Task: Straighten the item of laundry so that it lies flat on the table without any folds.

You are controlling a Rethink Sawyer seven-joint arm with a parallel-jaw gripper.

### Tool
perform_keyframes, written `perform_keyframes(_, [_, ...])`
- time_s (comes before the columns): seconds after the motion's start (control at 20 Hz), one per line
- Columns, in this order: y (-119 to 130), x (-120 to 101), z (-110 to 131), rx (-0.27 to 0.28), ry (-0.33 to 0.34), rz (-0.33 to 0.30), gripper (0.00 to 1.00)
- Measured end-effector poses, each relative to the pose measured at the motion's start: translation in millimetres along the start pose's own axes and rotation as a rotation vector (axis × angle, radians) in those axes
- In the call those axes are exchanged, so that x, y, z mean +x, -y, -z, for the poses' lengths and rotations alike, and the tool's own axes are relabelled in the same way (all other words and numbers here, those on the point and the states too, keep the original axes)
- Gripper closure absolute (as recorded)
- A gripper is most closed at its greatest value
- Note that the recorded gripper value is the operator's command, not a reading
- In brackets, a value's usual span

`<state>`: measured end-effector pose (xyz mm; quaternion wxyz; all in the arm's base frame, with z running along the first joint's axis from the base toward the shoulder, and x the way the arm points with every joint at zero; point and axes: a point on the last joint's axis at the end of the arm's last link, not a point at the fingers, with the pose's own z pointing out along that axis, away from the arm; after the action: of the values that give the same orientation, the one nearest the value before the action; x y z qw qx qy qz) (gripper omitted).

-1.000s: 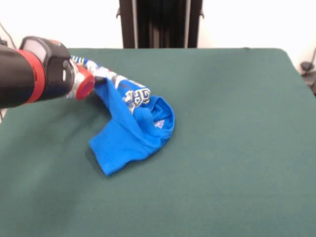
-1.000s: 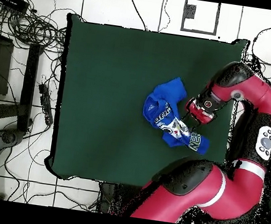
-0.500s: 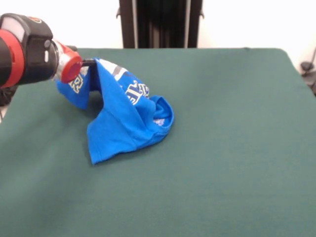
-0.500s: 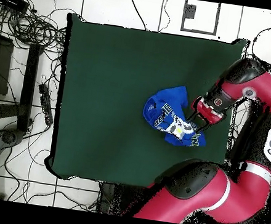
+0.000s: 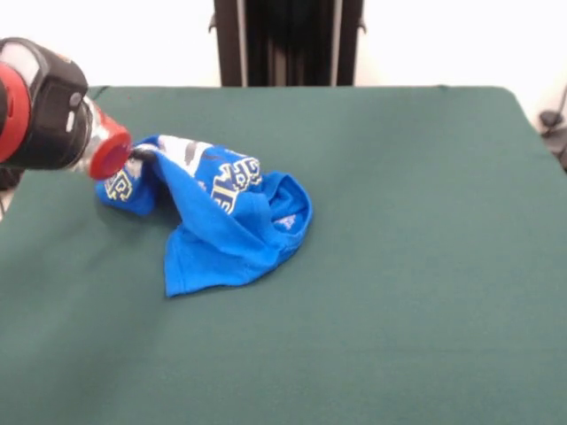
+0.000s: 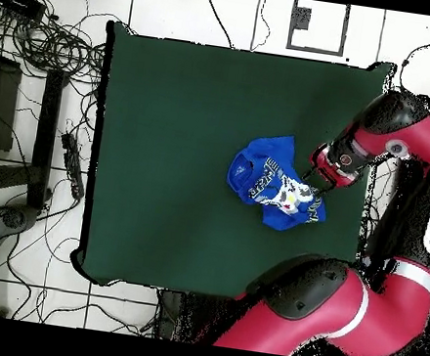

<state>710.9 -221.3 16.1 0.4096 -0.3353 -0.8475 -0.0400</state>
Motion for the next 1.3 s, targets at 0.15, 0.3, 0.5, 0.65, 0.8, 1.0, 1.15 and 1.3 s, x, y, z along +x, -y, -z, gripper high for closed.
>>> perform_keyframes(0.15, [-4,-13,10,-0.041,0.146,-0.001,0.0])
perform_keyframes(0.3, [-7,-32,25,-0.078,0.342,-0.006,0.0])
perform_keyframes(0.5, [-9,-63,54,-0.083,0.694,-0.01,0.0])
perform_keyframes(0.65, [-12,-80,82,-0.054,0.976,0.013,0.0])
perform_keyframes(0.8, [-17,-86,108,-0.045,1.157,0.039,0.0])
perform_keyframes(1.0, [-20,-79,135,-0.057,1.235,0.042,0.0])
perform_keyframes(1.15, [-18,-67,141,-0.07,1.172,0.023,0.0])
perform_keyframes(1.3, [-17,-51,139,-0.084,1.033,-0.001,0.0])
